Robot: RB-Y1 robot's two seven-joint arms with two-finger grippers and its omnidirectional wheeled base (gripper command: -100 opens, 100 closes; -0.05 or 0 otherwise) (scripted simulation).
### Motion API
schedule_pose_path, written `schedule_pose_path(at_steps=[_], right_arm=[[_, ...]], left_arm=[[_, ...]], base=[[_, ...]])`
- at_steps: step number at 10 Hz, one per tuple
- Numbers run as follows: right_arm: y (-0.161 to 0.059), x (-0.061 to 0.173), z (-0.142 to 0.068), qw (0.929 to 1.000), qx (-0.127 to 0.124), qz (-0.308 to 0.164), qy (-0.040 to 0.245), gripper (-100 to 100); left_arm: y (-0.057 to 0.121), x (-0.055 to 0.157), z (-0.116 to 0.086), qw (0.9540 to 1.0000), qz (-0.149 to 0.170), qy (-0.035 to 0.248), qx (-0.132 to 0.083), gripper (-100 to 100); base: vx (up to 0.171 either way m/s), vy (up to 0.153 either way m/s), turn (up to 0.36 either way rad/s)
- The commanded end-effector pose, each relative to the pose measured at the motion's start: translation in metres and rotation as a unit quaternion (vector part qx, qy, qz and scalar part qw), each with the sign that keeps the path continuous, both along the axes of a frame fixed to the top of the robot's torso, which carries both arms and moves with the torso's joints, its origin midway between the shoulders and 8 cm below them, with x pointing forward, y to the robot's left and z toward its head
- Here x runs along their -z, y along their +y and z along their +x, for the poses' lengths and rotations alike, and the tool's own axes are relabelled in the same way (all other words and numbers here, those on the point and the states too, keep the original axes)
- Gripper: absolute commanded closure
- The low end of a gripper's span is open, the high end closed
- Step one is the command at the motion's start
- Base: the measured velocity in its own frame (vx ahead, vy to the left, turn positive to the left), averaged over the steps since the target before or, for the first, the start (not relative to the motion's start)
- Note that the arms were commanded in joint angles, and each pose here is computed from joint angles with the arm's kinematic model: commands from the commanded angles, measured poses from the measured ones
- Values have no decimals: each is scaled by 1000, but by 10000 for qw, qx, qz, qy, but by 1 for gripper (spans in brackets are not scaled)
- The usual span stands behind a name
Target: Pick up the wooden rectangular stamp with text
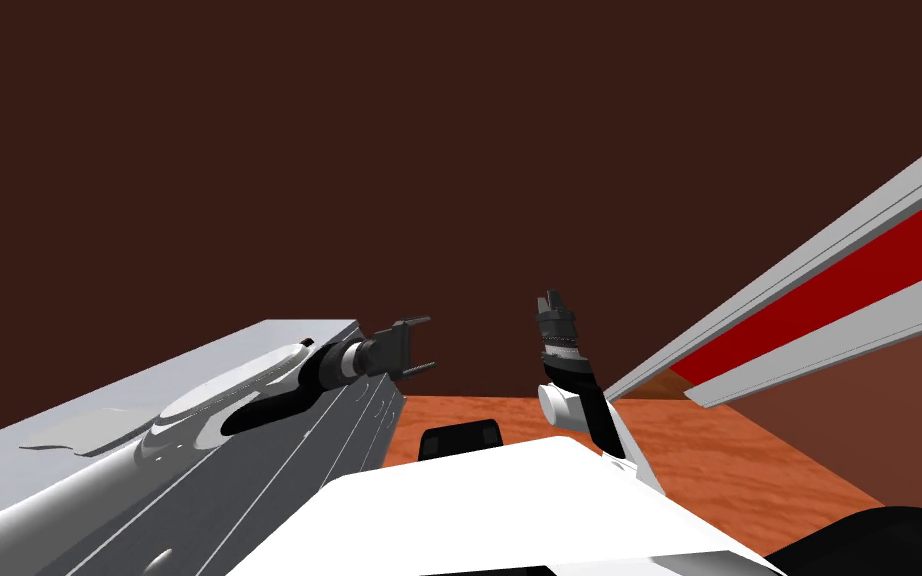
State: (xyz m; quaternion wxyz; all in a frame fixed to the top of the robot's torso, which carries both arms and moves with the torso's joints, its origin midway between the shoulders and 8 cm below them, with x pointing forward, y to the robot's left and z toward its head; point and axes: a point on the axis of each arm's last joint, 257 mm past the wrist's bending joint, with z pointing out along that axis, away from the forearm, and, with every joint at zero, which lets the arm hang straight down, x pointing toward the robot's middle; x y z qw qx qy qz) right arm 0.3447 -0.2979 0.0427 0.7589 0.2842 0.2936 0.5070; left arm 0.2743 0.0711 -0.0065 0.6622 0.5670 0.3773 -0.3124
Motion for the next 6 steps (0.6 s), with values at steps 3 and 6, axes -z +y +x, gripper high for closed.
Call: schedule_pose_path(at_steps=[3,6], right_arm=[[0,0,0,10000,0,0,0,0],[0,0,0,10000,0,0,0,0]], left_arm=[[5,19,-4,9937,805,-749,207,-100],[12,33,-6,9822,1368,-1235,365,-100]], base=[[45,8,-22],[35,13,-19]])
